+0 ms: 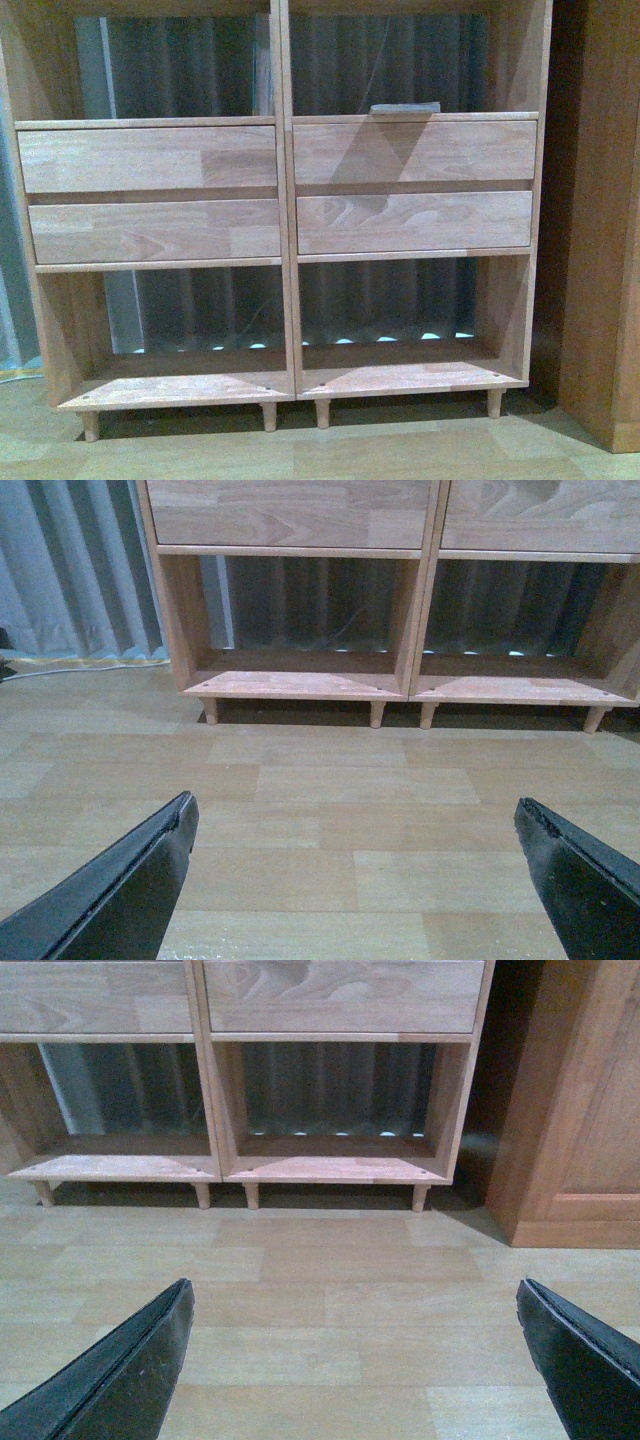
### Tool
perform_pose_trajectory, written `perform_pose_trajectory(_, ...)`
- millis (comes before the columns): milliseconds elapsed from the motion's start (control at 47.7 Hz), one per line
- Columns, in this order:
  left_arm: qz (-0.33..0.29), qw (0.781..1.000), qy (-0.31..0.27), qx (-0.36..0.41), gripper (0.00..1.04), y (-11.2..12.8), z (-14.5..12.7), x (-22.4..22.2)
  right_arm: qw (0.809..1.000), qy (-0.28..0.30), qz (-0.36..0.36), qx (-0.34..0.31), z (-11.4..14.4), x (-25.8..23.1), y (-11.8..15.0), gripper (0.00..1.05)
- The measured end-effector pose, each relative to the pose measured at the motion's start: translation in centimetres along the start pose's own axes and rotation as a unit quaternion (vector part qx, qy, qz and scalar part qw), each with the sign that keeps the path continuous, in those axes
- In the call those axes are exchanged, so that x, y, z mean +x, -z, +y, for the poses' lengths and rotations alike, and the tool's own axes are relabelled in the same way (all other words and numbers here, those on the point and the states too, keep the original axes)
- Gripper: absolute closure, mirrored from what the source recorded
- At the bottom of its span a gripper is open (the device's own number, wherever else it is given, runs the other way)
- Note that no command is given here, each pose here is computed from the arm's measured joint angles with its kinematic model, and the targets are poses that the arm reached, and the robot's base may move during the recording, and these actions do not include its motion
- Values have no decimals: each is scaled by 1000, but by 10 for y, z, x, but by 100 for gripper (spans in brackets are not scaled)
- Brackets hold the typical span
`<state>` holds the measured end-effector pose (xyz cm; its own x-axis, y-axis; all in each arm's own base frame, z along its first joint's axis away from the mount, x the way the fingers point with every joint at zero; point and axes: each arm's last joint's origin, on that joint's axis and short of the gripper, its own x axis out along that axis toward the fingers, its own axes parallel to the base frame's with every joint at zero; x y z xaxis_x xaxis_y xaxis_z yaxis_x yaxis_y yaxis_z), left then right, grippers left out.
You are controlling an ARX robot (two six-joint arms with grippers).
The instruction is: Organize books on shelf
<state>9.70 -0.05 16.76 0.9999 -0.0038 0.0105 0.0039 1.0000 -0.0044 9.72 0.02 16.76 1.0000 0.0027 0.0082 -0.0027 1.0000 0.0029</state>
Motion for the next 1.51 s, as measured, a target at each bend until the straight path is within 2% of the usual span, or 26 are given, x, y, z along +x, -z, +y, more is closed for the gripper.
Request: perform_pose_trajectory(1510,0,1000,0,0,7,0,0,0,1000,1,0,0,0,0,0,7)
